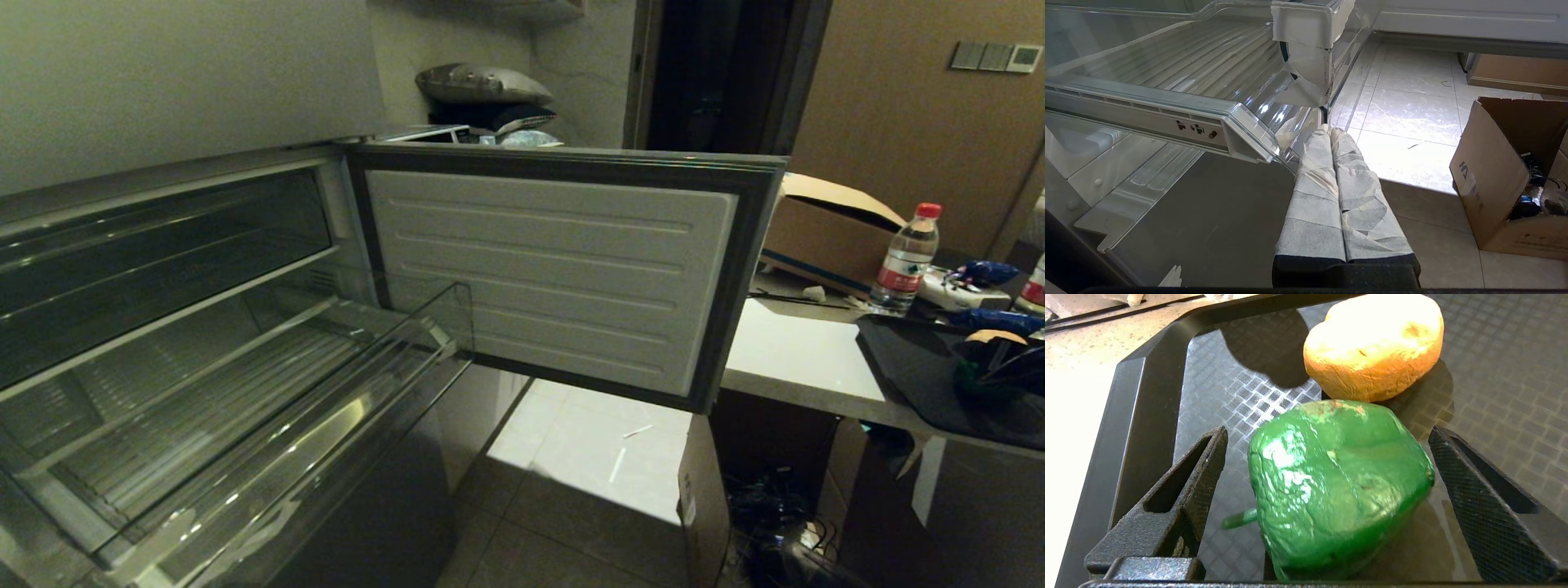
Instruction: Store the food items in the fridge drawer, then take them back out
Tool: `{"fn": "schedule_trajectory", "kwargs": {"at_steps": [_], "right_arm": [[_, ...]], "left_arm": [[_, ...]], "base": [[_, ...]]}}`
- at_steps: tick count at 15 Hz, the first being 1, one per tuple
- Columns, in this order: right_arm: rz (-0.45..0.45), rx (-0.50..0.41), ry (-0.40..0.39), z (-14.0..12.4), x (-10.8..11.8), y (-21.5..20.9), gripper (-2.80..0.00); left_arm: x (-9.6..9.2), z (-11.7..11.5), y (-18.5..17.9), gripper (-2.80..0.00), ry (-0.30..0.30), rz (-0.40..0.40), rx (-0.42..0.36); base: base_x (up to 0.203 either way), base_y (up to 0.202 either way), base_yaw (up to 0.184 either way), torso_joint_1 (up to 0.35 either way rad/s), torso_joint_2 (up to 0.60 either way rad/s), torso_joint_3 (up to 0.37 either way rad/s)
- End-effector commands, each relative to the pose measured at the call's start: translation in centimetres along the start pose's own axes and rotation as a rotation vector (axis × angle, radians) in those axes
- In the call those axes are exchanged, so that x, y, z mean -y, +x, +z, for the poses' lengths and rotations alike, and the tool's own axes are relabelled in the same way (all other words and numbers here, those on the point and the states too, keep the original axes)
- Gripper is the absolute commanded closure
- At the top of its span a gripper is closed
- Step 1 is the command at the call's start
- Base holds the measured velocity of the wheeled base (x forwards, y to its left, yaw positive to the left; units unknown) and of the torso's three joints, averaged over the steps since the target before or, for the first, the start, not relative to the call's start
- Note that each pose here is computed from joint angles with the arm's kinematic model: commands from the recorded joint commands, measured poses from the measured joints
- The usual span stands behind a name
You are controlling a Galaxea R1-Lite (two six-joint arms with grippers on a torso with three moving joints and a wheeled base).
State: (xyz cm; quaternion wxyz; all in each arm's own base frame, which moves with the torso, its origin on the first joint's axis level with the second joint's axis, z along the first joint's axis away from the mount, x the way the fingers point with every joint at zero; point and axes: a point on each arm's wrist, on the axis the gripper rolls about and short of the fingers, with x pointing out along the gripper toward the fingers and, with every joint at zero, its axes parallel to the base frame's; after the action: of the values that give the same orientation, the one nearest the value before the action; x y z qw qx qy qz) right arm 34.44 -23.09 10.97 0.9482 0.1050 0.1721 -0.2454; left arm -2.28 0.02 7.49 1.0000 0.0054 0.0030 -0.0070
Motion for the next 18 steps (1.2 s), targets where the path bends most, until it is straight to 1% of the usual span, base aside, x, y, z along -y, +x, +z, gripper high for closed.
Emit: {"fn": "schedule_trajectory", "kwargs": {"at_steps": [1,8,14,15,18], "right_arm": [[0.000,-0.001,0.001,-0.2,0.1,0.5,-2.80],[0.000,-0.017,0.001,-0.8,0.2,1.1,-2.80],[0.002,-0.010,-0.004,-0.6,0.1,1.4,-2.80],[0.002,-0.008,-0.004,-0.6,0.1,1.4,0.00],[0.006,-0.016,-0.004,-0.8,0.0,1.6,0.00]], "left_arm": [[0.0,0.0,0.0,0.00,0.000,0.000,-0.002],[0.0,0.0,0.0,0.00,0.000,0.000,-0.002],[0.0,0.0,0.0,0.00,0.000,0.000,-0.002],[0.0,0.0,0.0,0.00,0.000,0.000,-0.002],[0.0,0.0,0.0,0.00,0.000,0.000,-0.002]], "base": [[0.000,0.000,0.000,0.000,0.00,0.000],[0.000,0.000,0.000,0.000,0.00,0.000],[0.000,0.000,0.000,0.000,0.00,0.000],[0.000,0.000,0.000,0.000,0.00,0.000],[0.000,0.000,0.000,0.000,0.00,0.000]]}}
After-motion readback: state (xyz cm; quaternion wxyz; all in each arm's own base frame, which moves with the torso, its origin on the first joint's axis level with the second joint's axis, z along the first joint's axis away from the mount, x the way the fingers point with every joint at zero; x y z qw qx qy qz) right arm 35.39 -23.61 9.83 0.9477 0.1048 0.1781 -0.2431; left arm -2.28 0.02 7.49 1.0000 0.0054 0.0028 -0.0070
